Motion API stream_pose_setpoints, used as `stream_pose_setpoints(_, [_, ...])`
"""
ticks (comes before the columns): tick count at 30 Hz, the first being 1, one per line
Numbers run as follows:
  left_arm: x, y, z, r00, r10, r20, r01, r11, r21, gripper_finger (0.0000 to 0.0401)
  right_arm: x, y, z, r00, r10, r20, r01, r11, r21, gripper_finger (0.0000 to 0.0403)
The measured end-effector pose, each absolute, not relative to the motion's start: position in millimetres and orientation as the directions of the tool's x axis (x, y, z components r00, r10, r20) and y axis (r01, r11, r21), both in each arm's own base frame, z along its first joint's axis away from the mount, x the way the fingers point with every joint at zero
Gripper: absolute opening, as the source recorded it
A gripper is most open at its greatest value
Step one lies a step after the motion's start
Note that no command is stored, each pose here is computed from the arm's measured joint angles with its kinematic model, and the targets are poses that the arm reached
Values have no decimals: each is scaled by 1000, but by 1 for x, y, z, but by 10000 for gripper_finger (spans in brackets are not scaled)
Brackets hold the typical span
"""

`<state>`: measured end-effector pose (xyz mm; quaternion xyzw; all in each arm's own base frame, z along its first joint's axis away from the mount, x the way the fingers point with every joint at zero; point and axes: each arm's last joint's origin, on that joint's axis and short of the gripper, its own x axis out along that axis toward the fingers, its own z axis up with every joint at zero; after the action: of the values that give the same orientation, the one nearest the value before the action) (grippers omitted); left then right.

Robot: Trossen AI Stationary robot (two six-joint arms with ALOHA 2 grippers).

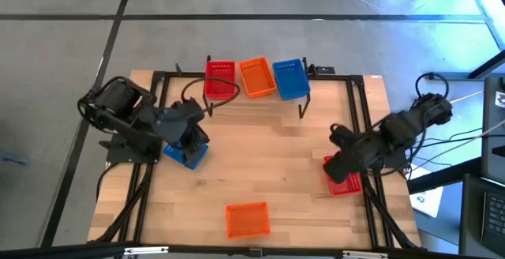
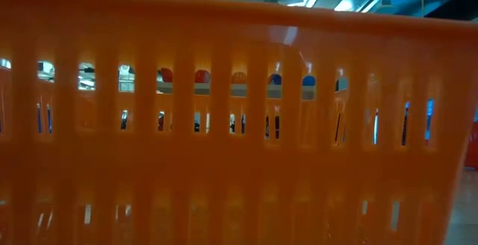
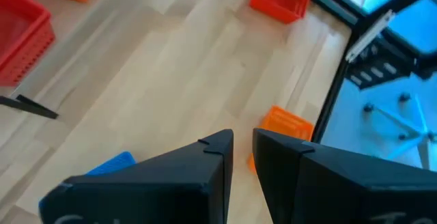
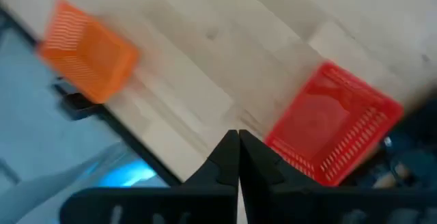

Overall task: Stack baskets on shelf by color
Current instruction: Stack the orange basket into the orange basket on the shelf

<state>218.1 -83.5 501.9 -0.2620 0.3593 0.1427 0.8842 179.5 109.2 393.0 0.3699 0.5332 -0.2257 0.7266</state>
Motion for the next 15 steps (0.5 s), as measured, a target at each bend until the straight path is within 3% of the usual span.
stream_pose_setpoints(9, [217, -84, 503, 710, 97, -697, -498, 770, -400, 49, 181, 116, 325, 43, 108, -993, 759, 643, 103, 1])
stream_pose_setpoints(15, [229, -91, 495, 677, 46, -734, -498, 763, -412, 49, 193, 124, 303, 120, 178, -977, 688, 694, 211, 11])
